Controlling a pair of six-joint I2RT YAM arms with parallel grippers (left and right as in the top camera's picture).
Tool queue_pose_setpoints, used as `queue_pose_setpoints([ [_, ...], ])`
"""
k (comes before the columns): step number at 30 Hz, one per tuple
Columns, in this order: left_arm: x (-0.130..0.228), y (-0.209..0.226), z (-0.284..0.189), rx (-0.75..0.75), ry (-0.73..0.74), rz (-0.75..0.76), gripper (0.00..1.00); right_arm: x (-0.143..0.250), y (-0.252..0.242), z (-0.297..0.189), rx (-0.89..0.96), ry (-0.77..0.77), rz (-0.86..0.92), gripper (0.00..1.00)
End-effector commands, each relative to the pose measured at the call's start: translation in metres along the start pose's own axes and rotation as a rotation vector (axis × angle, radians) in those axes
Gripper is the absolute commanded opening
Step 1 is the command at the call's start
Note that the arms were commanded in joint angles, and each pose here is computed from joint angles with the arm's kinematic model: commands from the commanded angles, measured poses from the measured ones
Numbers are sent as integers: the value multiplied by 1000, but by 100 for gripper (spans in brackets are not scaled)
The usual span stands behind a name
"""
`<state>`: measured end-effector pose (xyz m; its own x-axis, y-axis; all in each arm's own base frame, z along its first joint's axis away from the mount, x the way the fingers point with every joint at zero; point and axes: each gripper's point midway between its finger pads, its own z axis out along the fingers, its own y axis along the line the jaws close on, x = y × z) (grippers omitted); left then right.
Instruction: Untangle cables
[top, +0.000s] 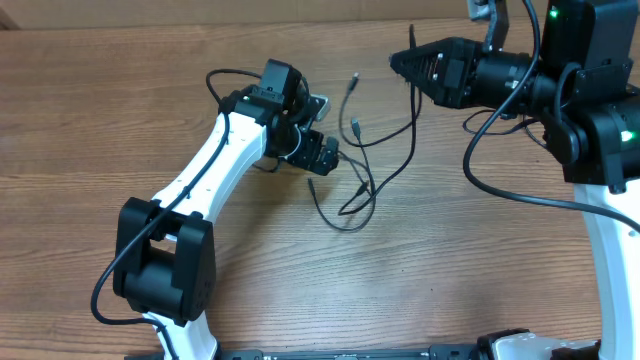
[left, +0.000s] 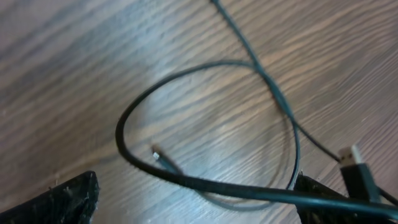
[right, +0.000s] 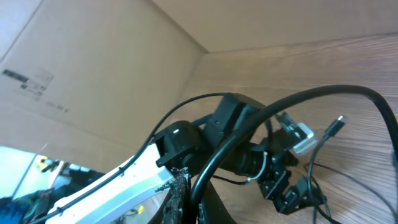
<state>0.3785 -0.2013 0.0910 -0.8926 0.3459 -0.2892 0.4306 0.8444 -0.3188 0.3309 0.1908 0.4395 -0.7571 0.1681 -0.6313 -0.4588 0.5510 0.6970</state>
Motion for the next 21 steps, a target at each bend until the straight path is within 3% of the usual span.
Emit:
queue_pose_setpoints([
  [1,15,12,1,-65,66,6,100,2,24,-9,-94,5,-46,4],
  [10,62,9,-7,-44,263,75,100,-10,39,-12,-156,-35,-91,4],
  [21,55,15,-5,-78,234,88,100,-6,66,-18,-301,20,-27,4],
])
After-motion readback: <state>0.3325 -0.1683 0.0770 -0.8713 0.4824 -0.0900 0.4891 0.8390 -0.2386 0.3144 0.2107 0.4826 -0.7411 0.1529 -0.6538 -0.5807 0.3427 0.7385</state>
